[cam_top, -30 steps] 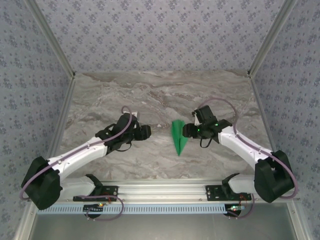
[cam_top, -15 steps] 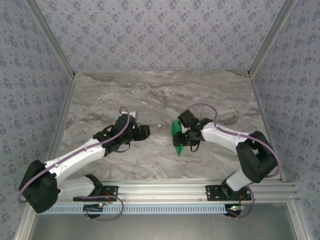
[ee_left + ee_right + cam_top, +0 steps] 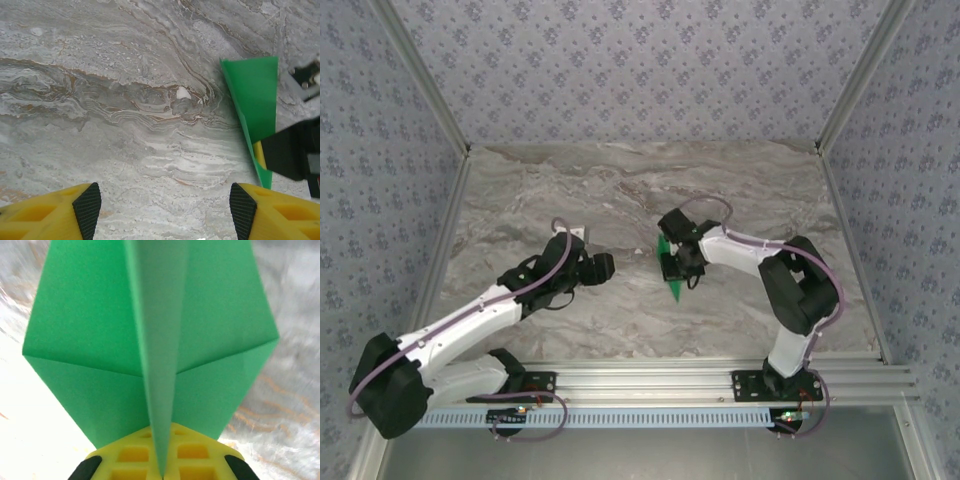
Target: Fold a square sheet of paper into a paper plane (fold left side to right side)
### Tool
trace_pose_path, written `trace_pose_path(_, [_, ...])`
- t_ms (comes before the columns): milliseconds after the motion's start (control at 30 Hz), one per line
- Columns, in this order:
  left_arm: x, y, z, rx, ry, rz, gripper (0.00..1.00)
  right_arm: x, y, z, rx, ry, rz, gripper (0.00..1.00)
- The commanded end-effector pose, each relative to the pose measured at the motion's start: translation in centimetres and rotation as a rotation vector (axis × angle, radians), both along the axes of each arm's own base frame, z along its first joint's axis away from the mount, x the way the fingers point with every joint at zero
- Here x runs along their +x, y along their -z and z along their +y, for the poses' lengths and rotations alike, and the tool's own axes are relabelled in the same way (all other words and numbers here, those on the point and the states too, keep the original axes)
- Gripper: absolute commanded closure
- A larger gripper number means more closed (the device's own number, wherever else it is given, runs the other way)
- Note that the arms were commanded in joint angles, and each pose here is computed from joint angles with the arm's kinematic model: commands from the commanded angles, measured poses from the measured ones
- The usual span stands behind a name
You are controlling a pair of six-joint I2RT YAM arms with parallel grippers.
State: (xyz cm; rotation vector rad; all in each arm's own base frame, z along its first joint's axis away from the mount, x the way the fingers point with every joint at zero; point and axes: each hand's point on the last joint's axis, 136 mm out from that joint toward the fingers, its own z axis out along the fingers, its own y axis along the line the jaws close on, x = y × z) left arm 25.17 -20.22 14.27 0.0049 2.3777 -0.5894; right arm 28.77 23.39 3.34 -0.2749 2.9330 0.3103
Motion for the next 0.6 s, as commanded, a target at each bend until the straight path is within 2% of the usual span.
trace_pose_path(0, [-0.5, 0.0, 1.0, 0.010, -0.020, -0.005, 0.28, 4.1, -2.1, -0.8, -0.066, 0.022, -0.052, 0.95])
trace_pose_path(300, [-1.6, 0.1, 1.2, -0.006, 0.012, -0.001, 0.20, 12.5, -2.5, -0.6, -0.098, 0.096, -0.054, 0.95])
trace_pose_path(567, [-1.9, 0.1, 1.4, -0.009, 0.013, 0.001, 0.18, 14.0, -0.1, -0.9, -0.135, 0.080, 0.014, 0.93])
